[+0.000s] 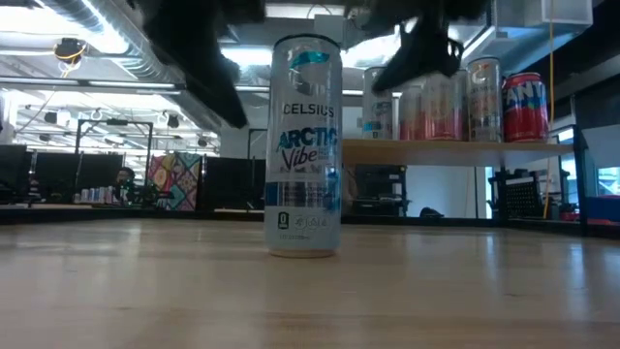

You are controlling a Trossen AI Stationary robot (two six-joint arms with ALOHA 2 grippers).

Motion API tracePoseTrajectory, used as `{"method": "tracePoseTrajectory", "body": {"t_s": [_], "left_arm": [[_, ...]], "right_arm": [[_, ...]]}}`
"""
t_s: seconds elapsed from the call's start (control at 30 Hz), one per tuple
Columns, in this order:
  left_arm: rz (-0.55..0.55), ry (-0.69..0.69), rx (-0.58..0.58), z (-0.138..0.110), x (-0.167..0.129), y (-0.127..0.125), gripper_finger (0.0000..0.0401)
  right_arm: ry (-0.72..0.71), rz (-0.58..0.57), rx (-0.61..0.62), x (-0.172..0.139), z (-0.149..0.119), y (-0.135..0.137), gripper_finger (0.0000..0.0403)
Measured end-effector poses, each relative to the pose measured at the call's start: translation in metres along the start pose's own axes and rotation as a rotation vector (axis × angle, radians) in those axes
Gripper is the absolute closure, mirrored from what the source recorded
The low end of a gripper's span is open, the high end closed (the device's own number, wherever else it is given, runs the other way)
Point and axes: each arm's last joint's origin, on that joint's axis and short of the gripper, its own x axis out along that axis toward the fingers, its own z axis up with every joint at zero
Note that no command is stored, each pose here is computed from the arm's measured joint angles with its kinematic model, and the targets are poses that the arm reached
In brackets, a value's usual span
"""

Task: Place canned beverage on shelf
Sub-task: Put the white blue soda can on the shelf aligned with the other white blue soda can

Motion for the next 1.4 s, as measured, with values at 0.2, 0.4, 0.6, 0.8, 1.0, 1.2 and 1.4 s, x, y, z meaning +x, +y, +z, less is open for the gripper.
{"method": "tracePoseTrajectory", "body": {"t_s": [0.2,0.4,0.6,0.8,1.0,1.2,1.4], "left_arm": [[-0.002,-0.030,-0.024,-0.003,-0.045,0.002,0.0151],[-0.003,-0.129,-0.052,-0.002,-0.077,0.003,0.0151],[-0.004,-0.160,-0.056,-0.002,-0.086,0.004,0.0151],[-0.003,-0.162,-0.056,-0.002,-0.086,0.004,0.0151],[-0.002,-0.162,-0.051,-0.002,-0.086,0.004,0.0151],[-0.003,-0.162,-0.051,-0.002,-0.086,0.004,0.0151],[-0.011,-0.151,-0.047,-0.003,-0.086,0.004,0.0151]], "right_arm": [[-0.186,0.101,-0.061,-0.013,0.020,0.009,0.0091],[-0.258,0.048,-0.097,0.022,0.024,0.006,0.0091],[-0.224,0.039,-0.101,0.046,0.017,0.008,0.0091],[-0.237,0.044,-0.100,0.049,0.016,0.009,0.0091],[-0.248,0.023,-0.097,0.048,0.017,0.008,0.0091],[-0.257,0.030,-0.095,0.039,0.024,0.007,0.0091],[-0.297,0.106,-0.110,0.024,0.039,0.018,0.0091]]}}
